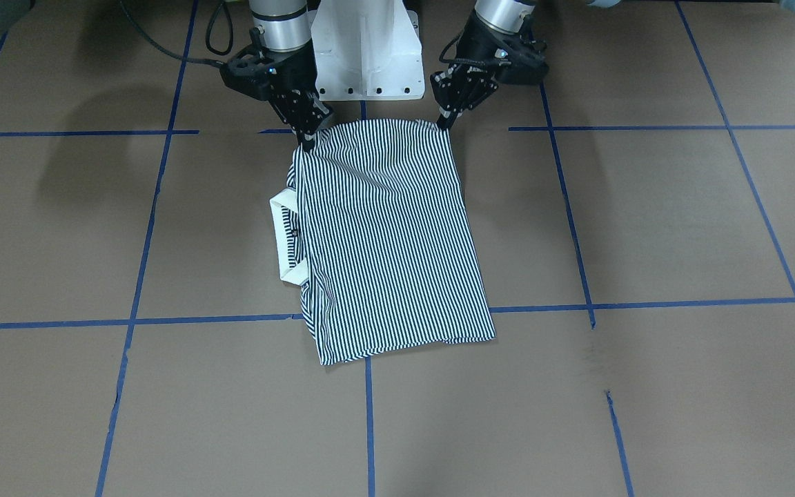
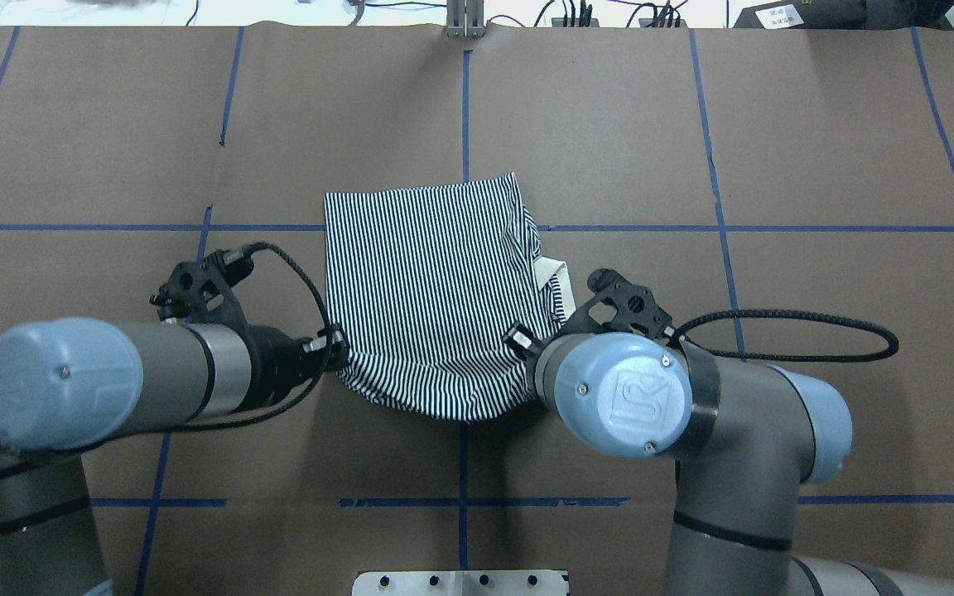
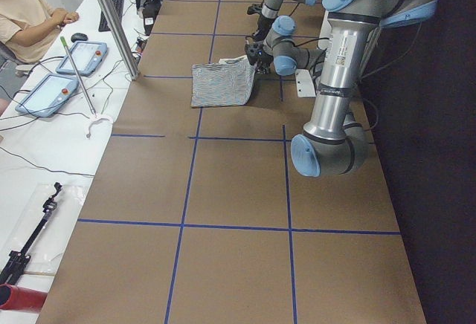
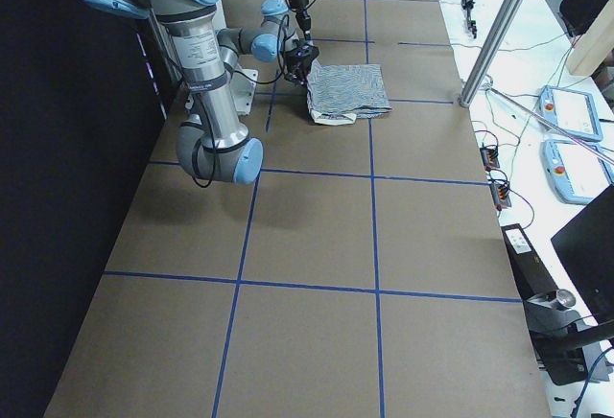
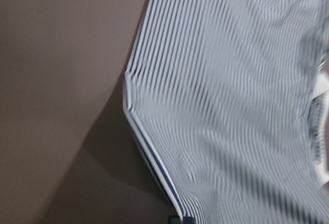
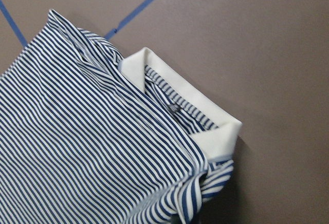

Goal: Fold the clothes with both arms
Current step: 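Grasp the shirt's near edge with both grippers and lift it, then fold the lifted edge over onto the far edge with both grippers and release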

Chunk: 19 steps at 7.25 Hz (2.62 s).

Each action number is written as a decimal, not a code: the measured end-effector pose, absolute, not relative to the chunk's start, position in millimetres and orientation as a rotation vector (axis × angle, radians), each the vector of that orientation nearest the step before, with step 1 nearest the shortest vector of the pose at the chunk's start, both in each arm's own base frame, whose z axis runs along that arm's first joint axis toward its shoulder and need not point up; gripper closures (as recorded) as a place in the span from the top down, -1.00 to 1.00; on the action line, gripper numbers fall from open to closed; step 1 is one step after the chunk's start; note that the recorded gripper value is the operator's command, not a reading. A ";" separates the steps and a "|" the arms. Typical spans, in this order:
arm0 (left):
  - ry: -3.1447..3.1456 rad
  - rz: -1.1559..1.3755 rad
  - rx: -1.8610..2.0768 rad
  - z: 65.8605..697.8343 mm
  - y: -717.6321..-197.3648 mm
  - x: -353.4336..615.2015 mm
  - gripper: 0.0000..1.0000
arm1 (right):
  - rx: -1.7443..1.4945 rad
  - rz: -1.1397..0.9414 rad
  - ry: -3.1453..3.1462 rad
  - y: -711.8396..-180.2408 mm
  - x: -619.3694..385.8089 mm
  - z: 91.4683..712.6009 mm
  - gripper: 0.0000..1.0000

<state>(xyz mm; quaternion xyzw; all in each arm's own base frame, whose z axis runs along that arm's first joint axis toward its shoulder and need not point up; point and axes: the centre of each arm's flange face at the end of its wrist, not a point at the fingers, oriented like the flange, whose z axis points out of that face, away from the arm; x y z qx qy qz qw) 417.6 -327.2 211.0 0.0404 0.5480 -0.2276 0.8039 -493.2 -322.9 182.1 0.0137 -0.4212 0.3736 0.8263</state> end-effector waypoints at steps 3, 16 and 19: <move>1.083 -0.464 0.229 229.4 -427.1 400.0 -1.00 | 0.019 0.893 -0.915 -441.6 -501.0 145.8 -1.00; 0.918 -0.408 0.502 329.2 -634.6 425.8 0.05 | -0.009 0.810 -0.847 -708.1 -523.8 220.6 1.00; 0.953 -0.367 0.518 327.0 -622.5 394.4 0.00 | 0.034 0.722 -0.873 -710.3 -480.5 246.1 1.00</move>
